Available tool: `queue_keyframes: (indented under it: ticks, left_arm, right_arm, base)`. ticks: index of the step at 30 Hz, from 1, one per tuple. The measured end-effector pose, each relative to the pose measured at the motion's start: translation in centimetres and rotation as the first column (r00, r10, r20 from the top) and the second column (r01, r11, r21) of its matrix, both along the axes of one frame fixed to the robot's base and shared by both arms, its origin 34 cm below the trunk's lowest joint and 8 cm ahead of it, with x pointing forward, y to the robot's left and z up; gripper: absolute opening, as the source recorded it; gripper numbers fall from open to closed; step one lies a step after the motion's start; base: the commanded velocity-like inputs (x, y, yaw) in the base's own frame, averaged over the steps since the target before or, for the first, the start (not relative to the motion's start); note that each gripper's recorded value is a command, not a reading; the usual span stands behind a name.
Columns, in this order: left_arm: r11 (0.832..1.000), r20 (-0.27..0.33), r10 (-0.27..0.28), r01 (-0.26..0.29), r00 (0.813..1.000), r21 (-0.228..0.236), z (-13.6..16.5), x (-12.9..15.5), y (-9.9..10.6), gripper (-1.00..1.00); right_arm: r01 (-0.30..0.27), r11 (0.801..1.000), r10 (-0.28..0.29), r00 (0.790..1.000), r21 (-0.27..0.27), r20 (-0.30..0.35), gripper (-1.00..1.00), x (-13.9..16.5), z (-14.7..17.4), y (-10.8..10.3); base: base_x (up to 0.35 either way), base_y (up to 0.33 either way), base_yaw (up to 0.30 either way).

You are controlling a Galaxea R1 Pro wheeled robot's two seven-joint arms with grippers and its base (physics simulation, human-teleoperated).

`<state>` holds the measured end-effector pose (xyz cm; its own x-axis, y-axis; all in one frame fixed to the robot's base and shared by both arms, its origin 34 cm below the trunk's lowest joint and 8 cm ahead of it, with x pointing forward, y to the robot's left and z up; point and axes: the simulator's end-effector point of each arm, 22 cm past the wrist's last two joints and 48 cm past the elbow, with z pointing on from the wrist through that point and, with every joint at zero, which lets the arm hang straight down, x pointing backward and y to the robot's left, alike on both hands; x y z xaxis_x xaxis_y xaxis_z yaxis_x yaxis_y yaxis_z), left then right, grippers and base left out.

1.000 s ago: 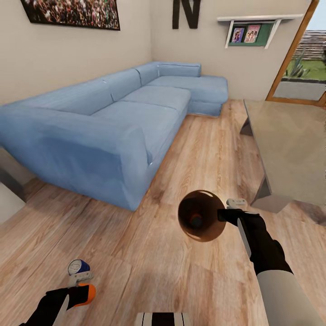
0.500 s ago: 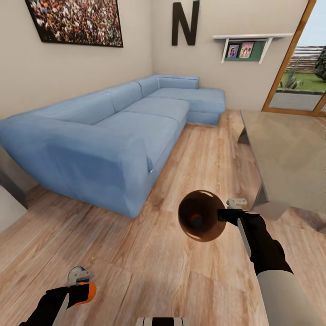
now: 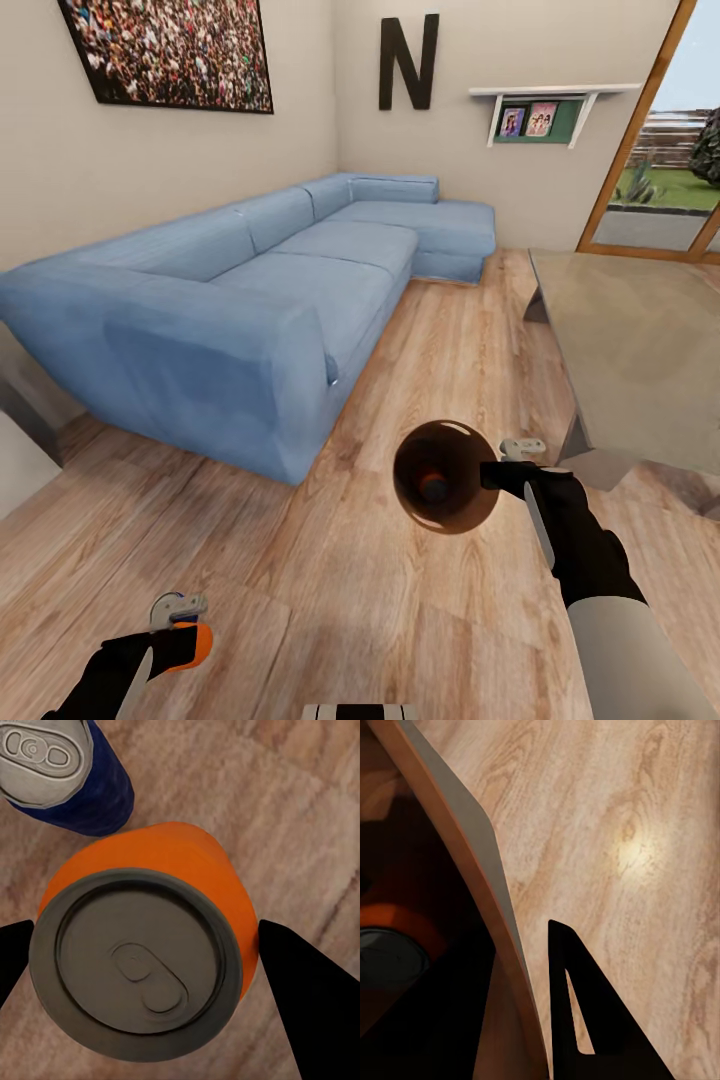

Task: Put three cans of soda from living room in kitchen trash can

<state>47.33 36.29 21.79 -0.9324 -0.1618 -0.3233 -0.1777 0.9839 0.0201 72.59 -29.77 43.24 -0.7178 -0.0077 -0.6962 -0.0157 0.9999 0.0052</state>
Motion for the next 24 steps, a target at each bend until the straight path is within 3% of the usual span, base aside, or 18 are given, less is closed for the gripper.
queue_keyframes:
  ticks: [15,24]
  left_arm:
    - [1.0,0.0,0.0,0.0,1.0,0.0,-0.01,0.0,0.0,-1.0]
    - [1.0,-0.003,0.0,0.0,1.0,0.0,-0.05,-0.07,0.0,-1.0]
  right_arm:
    - [0.0,1.0,0.0,1.0,0.001,0.0,-1.0,0.0,0.0,0.02]
    - [0.0,1.0,0.0,1.0,0.001,0.0,-1.0,0.0,0.0,0.02]
  base:
    - [-0.011,0.0,0.0]
    - [-0.249,0.0,0.0]
